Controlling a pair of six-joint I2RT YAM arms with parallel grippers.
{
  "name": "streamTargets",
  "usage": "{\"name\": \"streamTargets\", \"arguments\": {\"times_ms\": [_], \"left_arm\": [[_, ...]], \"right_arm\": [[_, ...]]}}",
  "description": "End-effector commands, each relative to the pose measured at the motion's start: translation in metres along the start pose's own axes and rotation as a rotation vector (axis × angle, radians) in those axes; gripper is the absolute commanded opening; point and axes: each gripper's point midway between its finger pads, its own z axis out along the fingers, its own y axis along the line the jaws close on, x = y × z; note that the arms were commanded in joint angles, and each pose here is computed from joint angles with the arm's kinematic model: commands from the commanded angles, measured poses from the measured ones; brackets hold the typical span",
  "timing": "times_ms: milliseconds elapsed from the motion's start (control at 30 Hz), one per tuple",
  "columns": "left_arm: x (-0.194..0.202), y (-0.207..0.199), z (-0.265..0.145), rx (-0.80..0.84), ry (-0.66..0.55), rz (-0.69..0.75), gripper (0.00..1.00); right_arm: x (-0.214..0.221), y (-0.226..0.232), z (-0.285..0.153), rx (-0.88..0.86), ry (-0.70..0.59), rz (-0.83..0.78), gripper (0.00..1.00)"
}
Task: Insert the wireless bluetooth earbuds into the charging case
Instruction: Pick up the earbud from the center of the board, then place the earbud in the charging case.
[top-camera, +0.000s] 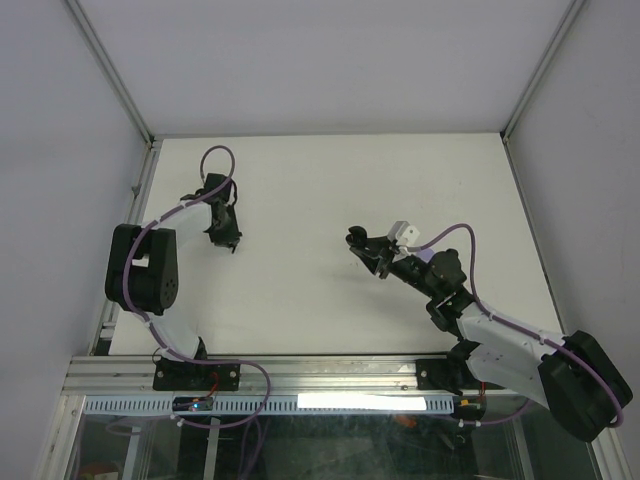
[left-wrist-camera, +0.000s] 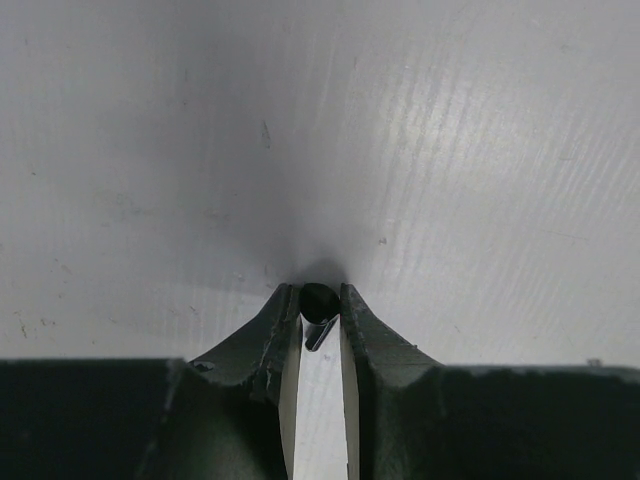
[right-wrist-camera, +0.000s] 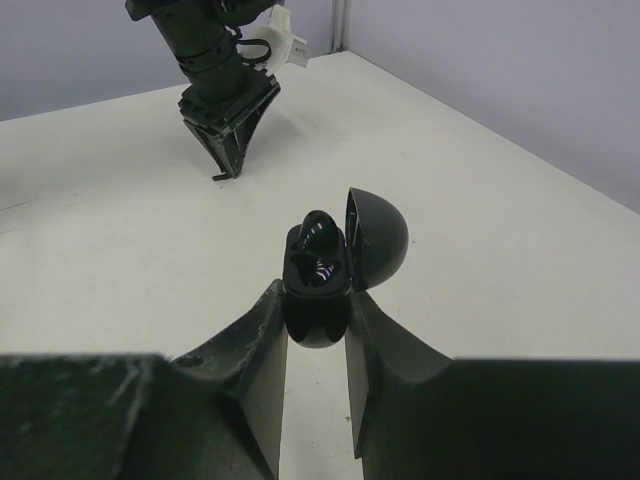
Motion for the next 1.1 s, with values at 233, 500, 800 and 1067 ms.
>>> {"name": "streamTargets", "arguments": {"times_ms": [233, 500, 800, 1067], "left_arm": [[-0.015, -0.056, -0.054, 0.218, -0.134, 0.029, 0.10], [-0.033, -0.104, -0.130, 0.437, -0.356, 0.081, 0.09], [-0.033, -0.147, -0.221, 0.709, -0.536, 0.075, 0.09], [-0.025, -0.178, -0.291, 0.930, -0.639, 0.051, 0.08]], "right_arm": [[-0.023, 0.002, 0.000, -0.018, -0.054, -0.024, 0.00], [-0.043, 0.007, 0.004, -0.050, -0.098, -0.003, 0.00], [-0.056, 0.008, 0.009, -0.057, -0.145, 0.031, 0.00], [-0.063, 0.004, 0.019, -0.043, -0.155, 0.028, 0.00]]}}
